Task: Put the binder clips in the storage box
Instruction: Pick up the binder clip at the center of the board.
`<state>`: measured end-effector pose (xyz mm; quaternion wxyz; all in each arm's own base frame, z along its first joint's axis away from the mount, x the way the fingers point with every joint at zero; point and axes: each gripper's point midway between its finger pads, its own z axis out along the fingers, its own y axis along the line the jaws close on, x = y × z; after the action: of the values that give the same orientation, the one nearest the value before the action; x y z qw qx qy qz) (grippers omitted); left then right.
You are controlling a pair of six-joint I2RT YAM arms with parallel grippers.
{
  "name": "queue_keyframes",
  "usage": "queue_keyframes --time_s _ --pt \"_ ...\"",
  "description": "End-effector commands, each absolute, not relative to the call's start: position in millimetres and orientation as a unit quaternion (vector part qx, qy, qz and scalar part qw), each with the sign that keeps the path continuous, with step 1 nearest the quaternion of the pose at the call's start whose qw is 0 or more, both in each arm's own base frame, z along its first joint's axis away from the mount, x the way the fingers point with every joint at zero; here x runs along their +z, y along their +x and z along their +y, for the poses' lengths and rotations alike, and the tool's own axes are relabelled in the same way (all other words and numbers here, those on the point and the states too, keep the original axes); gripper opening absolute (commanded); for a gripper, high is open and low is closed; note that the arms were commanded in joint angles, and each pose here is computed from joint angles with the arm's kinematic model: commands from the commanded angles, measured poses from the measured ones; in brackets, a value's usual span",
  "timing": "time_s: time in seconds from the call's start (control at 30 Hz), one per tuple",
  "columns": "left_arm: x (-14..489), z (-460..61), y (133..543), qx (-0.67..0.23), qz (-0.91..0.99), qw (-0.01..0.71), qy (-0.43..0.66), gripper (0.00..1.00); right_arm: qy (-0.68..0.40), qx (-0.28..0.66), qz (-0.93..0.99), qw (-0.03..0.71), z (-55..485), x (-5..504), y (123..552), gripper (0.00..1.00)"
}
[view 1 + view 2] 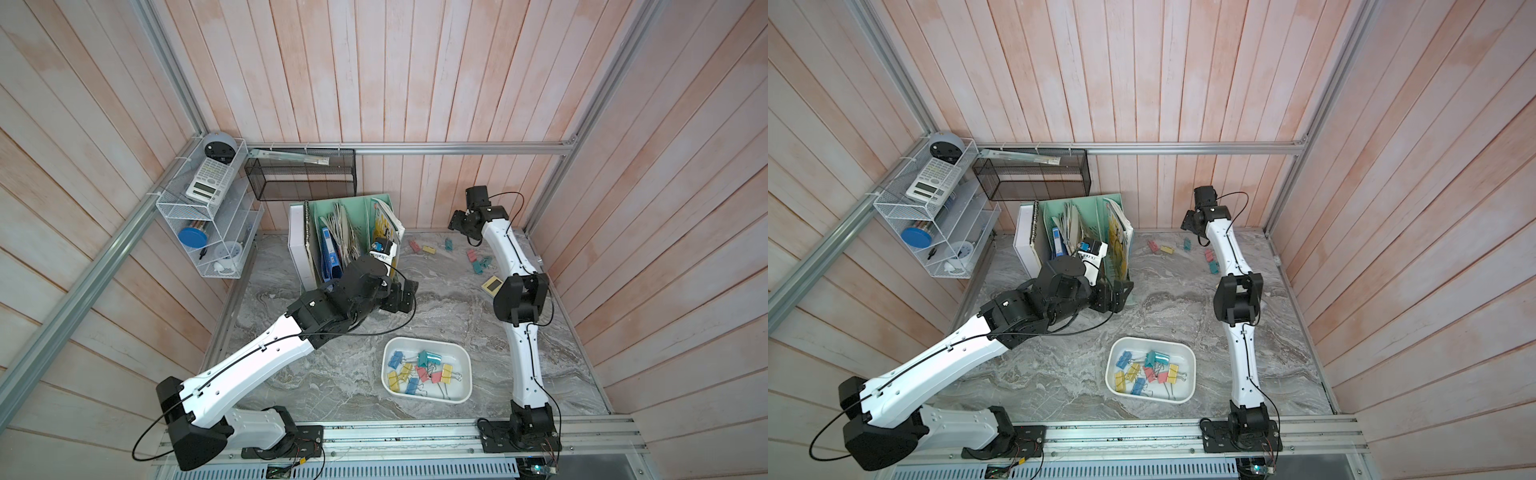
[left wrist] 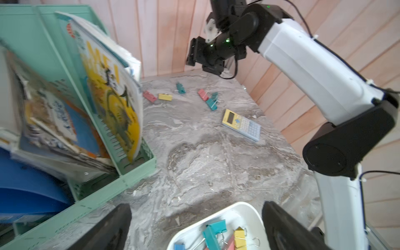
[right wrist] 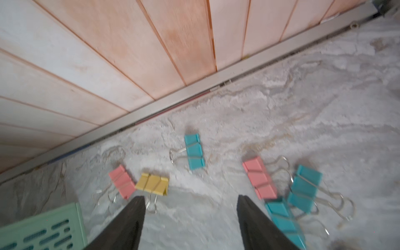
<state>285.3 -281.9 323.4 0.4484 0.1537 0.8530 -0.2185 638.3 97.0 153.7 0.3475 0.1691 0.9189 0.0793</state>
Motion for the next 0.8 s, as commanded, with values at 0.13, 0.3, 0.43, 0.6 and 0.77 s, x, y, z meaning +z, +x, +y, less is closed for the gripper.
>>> queue_keyframes --time_s 0.13,0.3,0.43,0.6,0.77 --pt "279 -262 320 -0.171 0.887 0.418 0.096 1.00 0.179 0.057 0.924 0.333 115 81 653 0.73" --pt "276 -263 343 -0.161 0.888 0.423 0.083 1.00 0.173 0.061 0.920 0.346 122 62 665 0.66" --pt "277 -263 358 -0.159 0.889 0.421 0.077 1.00 0.175 0.065 0.916 0.354 123 56 671 0.51" --pt "273 -261 363 -0.163 0.893 0.414 0.072 1.00 0.179 0.062 0.911 0.365 119 55 675 0.34" --pt "272 -257 364 -0.181 0.891 0.413 0.063 1.00 0.185 0.076 0.908 0.369 120 56 679 0.11"
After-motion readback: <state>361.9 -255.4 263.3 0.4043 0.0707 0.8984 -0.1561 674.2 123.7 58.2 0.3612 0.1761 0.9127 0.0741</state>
